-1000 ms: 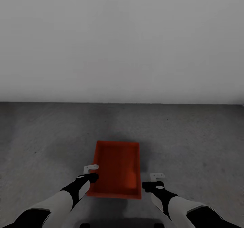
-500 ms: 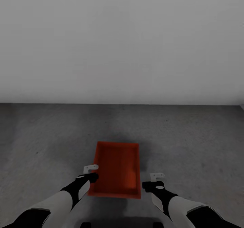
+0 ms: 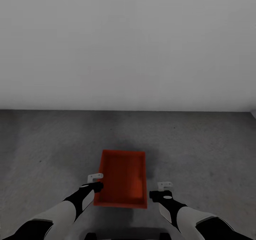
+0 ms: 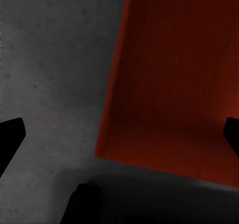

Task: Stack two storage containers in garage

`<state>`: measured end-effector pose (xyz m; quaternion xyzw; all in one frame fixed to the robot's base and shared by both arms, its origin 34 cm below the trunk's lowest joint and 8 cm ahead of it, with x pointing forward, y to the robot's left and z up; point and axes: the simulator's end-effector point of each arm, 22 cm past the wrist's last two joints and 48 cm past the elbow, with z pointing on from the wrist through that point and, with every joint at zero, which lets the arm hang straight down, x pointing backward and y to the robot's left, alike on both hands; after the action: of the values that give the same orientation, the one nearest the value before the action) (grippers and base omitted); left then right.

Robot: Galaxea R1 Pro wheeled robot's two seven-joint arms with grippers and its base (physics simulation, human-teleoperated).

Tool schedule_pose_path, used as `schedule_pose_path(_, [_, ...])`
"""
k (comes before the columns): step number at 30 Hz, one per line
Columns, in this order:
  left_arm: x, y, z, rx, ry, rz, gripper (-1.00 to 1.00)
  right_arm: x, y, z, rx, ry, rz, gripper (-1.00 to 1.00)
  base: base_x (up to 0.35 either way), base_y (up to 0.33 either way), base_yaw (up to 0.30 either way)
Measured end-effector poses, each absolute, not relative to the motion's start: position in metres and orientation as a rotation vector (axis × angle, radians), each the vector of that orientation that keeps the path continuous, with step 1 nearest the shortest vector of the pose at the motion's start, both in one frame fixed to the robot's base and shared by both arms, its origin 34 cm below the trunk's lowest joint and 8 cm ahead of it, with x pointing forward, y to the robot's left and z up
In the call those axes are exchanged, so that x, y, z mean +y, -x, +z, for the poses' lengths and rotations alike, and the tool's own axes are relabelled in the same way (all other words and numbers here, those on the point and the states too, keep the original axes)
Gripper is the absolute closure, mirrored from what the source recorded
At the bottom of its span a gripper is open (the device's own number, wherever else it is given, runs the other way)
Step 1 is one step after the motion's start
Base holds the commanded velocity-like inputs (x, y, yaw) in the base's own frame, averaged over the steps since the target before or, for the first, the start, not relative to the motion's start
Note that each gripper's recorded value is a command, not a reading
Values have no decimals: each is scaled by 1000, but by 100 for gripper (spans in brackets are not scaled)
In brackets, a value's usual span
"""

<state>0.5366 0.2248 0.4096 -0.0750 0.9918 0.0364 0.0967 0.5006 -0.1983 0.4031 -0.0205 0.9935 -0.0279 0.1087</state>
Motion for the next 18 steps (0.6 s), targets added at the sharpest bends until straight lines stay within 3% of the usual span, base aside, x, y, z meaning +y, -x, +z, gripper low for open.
schedule_pose_path(18, [225, -534, 437, 2942, 220, 107, -100, -204, -500, 431, 2922, 57, -96, -100, 0, 0, 0])
